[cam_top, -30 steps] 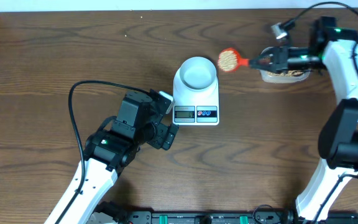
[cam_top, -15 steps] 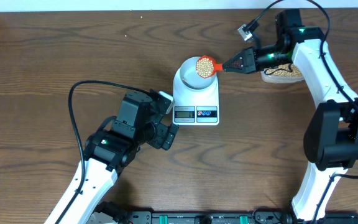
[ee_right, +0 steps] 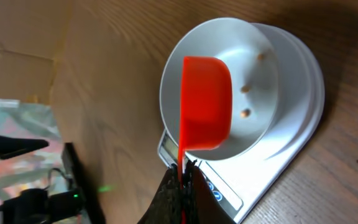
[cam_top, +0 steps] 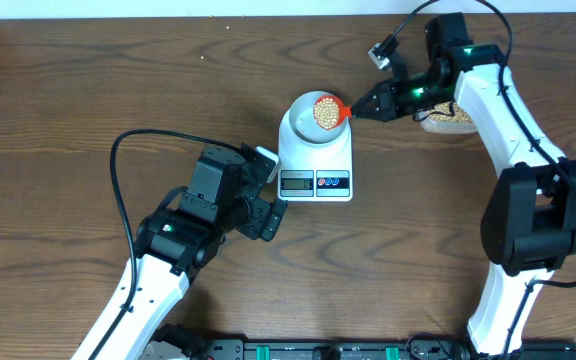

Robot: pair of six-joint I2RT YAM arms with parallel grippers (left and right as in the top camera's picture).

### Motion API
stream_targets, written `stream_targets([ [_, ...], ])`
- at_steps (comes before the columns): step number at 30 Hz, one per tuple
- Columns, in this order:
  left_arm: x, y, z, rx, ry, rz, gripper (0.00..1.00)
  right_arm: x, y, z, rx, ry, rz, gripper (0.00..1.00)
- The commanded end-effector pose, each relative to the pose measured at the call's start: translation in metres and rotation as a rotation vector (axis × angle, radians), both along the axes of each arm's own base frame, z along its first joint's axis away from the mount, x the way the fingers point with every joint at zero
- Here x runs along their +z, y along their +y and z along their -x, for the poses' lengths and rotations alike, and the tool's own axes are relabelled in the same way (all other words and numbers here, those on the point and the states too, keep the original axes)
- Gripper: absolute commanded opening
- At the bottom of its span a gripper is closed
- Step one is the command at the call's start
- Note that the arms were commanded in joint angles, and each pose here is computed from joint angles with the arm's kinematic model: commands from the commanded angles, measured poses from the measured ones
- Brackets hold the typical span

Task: Scoop item into bowl and weigh 50g on scale
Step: 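Tilt scoop over grey bowl with right gripper to pour soybeans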

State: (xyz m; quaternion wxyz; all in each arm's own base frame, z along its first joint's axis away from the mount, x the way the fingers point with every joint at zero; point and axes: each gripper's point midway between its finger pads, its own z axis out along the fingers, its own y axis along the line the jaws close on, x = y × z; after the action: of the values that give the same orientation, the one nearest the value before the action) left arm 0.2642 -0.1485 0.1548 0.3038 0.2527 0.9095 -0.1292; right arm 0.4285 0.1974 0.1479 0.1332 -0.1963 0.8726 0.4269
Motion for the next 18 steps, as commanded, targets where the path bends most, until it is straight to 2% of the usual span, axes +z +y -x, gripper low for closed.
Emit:
stream_targets([
  [1,0.007,-0.001,-0.003,-0.006,-0.015,0.008,0.89,0.001,0.010,0.003,0.012,-0.036,0.064,0.01],
  [18,0.007,-0.001,-0.003,-0.006,-0.015,0.007,0.89,-0.006,0.025,-0.005,0.001,-0.100,0.147,0.01],
])
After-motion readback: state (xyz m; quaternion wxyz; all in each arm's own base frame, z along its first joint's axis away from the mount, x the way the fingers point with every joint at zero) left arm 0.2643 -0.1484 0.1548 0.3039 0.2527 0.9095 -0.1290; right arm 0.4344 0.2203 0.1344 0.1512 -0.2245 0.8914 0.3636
